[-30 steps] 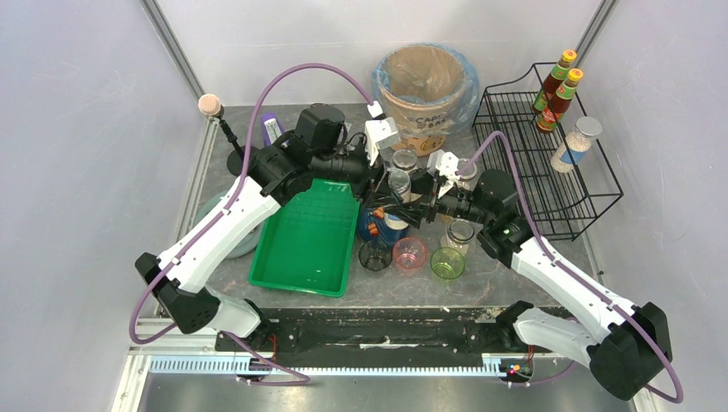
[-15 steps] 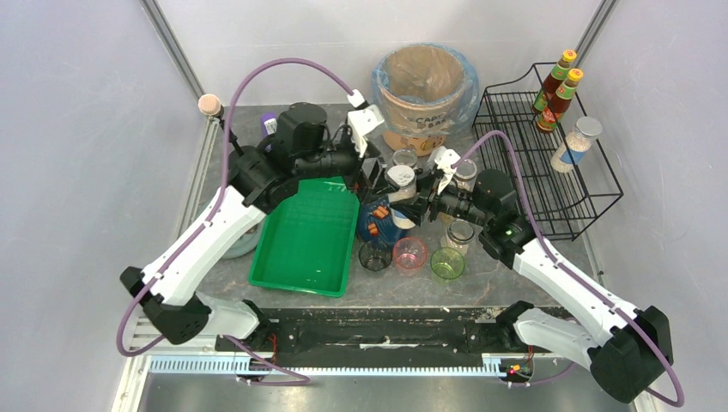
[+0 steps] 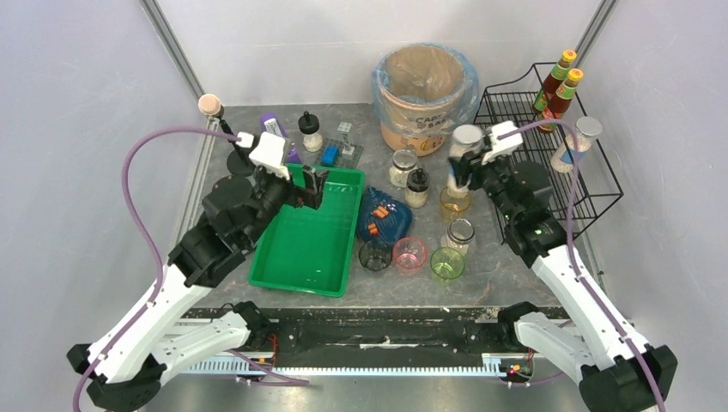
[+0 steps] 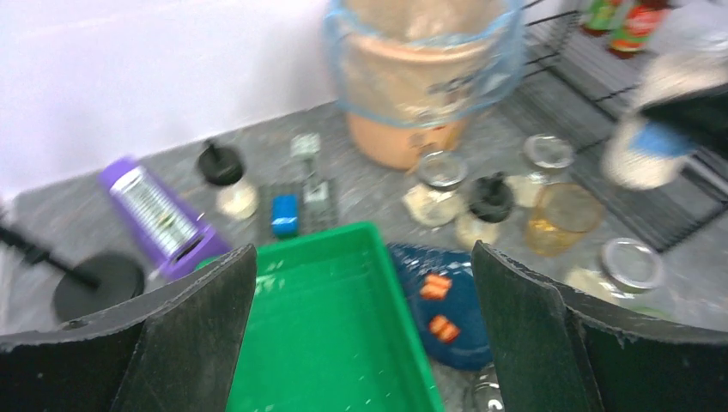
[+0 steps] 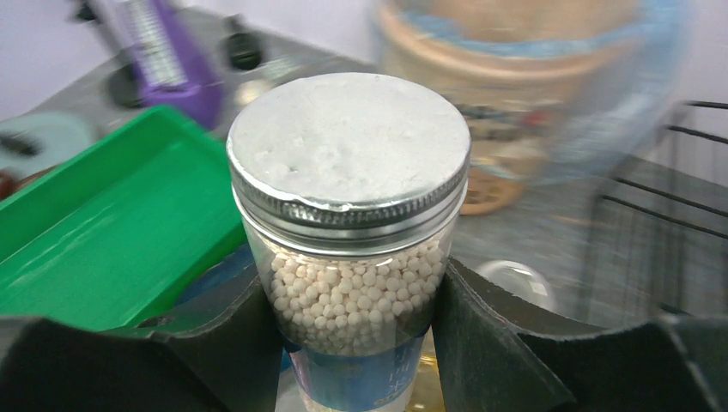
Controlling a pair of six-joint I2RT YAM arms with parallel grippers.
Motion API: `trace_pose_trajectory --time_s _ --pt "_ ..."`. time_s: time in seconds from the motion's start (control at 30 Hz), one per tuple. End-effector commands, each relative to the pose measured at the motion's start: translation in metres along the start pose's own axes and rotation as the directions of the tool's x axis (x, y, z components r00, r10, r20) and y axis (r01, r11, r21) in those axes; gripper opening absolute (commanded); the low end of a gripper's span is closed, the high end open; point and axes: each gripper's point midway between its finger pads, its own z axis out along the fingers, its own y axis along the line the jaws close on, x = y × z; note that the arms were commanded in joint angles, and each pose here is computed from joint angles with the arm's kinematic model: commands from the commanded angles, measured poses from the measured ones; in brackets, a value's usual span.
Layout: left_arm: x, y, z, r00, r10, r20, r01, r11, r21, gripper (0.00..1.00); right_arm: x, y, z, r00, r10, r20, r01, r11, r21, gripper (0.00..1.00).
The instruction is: Clear the kitchen counter
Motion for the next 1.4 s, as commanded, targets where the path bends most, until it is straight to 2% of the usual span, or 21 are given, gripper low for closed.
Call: trace_pose_trajectory --time_s 0.0,0.1,0.13,0.37,0.57,0.77,0.93,1.17,1.37 --pt "0.025 0.060 -0.020 0.992 -0.101 0.070 0.119 0.933 -0.340 1.00 -0.086 -0.079 -0.039 0.975 -0.087 0.205 0.003 0.926 0.378 0.22" --pt "0.051 0.079 -0.034 0.991 -0.109 0.075 0.131 0.887 -0.443 1.00 -0.098 -0.121 -0.067 0.970 -0.102 0.222 -0.046 0.815 0.577 0.08" --pt "0.057 0.084 -0.038 0.991 -0.110 0.079 0.135 0.873 -0.468 1.00 -0.102 -0.133 -0.075 0.968 -0.104 0.227 -0.065 0.773 0.632 0.07" --pt "0.085 0.097 -0.045 0.995 -0.068 0.072 0.095 0.847 -0.523 1.00 -0.123 -0.190 -0.122 0.969 -0.180 0.167 -0.048 0.528 0.848 0.09" --pt "0.098 0.101 -0.045 0.998 -0.040 0.053 0.062 0.836 -0.545 1.00 -0.135 -0.235 -0.155 0.967 -0.197 0.159 -0.072 0.388 0.919 0.09" --pt "0.105 0.094 -0.038 0.994 -0.086 0.068 0.109 0.853 -0.510 1.00 -0.130 -0.266 -0.168 0.965 -0.167 0.202 -0.128 0.370 0.920 0.09" --pt "0.106 0.091 -0.036 0.991 -0.107 0.076 0.131 0.859 -0.495 1.00 -0.099 -0.288 -0.170 0.967 -0.089 0.239 -0.191 0.364 0.911 0.09" --pt "0.108 0.082 -0.030 0.986 -0.145 0.086 0.168 0.882 -0.440 1.00 -0.049 -0.292 -0.176 0.972 -0.043 0.232 -0.202 0.361 0.910 0.11" --pt "0.107 0.082 -0.031 0.985 -0.144 0.097 0.172 0.882 -0.438 1.00 -0.018 -0.290 -0.171 0.974 -0.054 0.219 -0.179 0.405 0.897 0.14"
